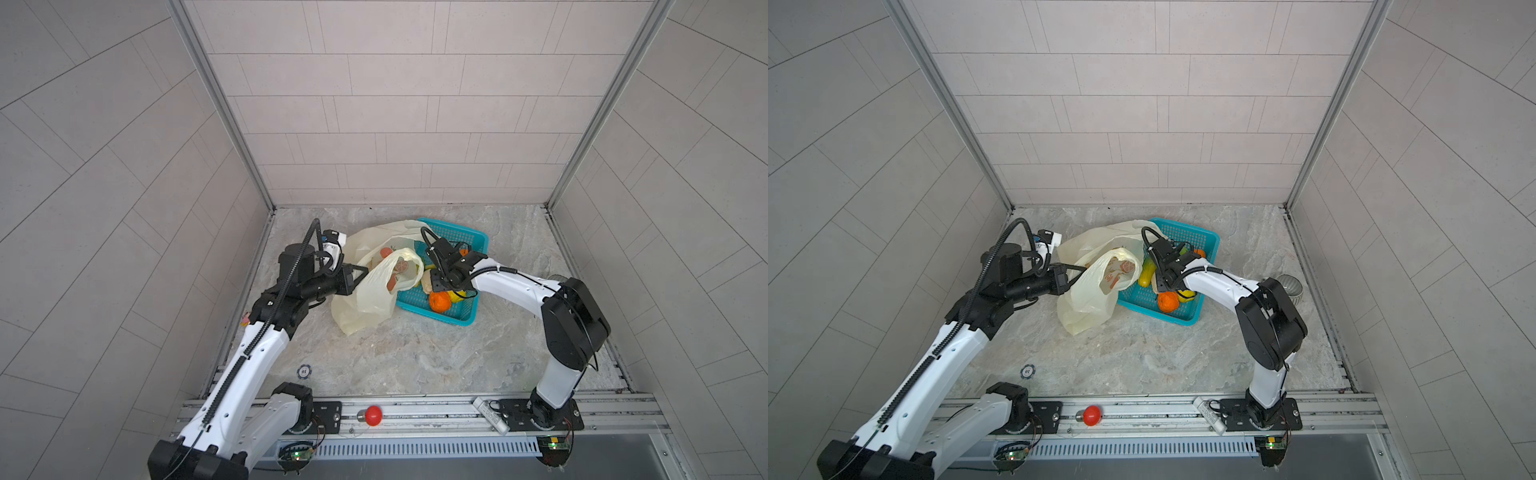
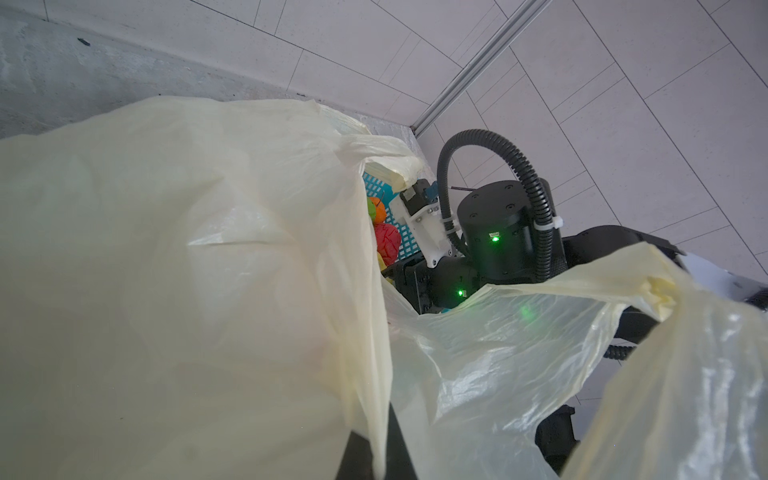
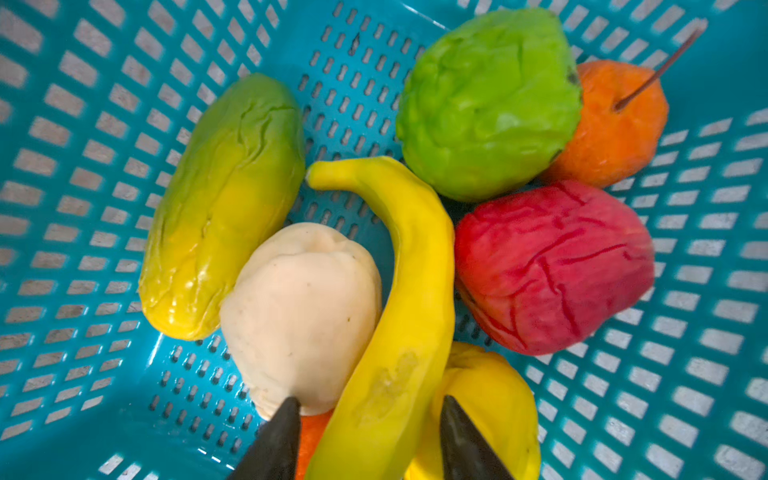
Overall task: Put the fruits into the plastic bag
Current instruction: 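Move the right gripper over the basket and grasp the yellow banana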
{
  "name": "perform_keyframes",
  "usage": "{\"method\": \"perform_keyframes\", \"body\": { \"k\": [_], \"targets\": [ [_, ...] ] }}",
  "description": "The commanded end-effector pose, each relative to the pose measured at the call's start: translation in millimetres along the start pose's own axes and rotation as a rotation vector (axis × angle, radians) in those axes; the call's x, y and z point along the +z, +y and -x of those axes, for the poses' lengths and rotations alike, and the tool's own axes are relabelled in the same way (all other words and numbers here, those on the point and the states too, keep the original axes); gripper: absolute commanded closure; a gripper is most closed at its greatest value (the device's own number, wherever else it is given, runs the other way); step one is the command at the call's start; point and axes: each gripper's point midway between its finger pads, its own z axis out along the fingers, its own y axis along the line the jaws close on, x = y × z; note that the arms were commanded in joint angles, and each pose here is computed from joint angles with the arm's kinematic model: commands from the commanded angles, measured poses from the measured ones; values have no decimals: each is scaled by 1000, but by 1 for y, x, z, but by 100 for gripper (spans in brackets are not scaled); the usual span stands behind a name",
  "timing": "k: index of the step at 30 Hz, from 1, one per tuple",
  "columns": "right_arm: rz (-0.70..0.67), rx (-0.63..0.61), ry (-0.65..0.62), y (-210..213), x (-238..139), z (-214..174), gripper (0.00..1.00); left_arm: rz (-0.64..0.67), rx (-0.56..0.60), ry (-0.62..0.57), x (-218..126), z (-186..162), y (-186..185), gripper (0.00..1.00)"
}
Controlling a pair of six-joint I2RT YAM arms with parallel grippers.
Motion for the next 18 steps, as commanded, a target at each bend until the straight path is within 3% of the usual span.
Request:
{"method": "perform_keyframes", "body": {
  "k": [1,8,18],
  "targets": [
    [-63,17,21,-20,1,-5,63,-13,32,-21,-3,4,-4,100],
    [-67,44,-3,-31,-8,-2,84,-14,35,-24,-3,4,-3,100],
    [-29,117,-149,-63,-71,23,89,-18,43,-23,-3,2,-3,100]
  ]
}}
